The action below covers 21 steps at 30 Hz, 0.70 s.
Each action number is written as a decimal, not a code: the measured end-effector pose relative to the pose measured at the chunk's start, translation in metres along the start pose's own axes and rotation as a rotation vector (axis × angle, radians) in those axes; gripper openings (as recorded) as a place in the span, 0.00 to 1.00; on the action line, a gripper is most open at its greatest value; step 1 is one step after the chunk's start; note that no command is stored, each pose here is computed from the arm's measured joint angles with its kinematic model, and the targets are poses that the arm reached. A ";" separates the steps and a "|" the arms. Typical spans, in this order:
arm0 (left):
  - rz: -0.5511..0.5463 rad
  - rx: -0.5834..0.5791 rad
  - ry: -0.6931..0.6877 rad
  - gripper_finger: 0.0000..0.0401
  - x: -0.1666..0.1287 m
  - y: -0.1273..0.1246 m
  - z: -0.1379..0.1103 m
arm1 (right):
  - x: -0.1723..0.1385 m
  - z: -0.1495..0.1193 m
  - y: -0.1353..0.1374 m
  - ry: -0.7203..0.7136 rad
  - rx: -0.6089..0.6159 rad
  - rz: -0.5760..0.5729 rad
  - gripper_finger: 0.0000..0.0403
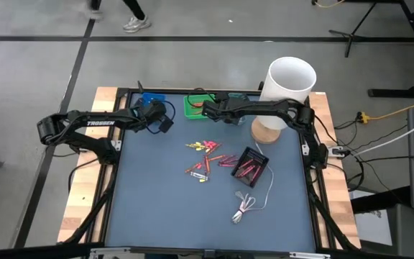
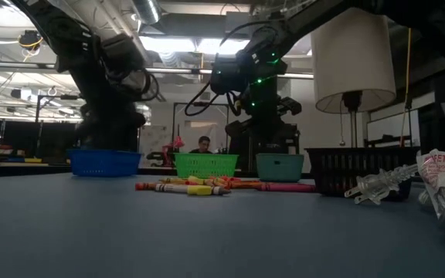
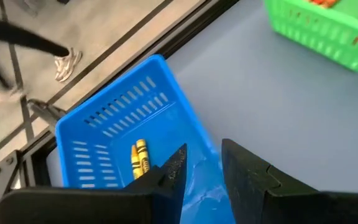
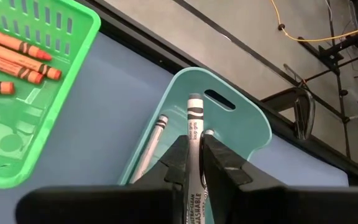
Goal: Sort crayons
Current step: Put the gray crayon into the dark green bin
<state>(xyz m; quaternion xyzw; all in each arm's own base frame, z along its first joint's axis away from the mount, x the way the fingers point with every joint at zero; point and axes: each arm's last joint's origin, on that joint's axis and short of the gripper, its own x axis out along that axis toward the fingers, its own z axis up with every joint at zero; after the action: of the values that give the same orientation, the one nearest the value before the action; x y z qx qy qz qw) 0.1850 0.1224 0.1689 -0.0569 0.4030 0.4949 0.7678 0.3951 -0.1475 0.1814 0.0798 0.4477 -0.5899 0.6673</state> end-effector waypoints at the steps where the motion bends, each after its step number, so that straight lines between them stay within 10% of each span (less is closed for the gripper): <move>1: -0.005 0.004 -0.009 0.21 -0.001 -0.001 0.001 | 0.000 0.000 0.000 0.000 0.000 0.000 0.09; 8: -0.079 0.059 -0.062 0.21 -0.007 -0.013 0.004 | 0.000 0.000 0.000 -0.001 0.001 0.000 0.09; 21: -0.538 0.161 -0.058 0.21 -0.028 -0.048 -0.003 | 0.000 0.000 0.000 0.000 0.000 0.000 0.09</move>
<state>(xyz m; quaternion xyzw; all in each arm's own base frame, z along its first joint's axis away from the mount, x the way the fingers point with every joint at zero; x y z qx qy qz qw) 0.2171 0.0770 0.1711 -0.0865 0.3893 0.2409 0.8848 0.3951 -0.1475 0.1814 0.0798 0.4477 -0.5898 0.6673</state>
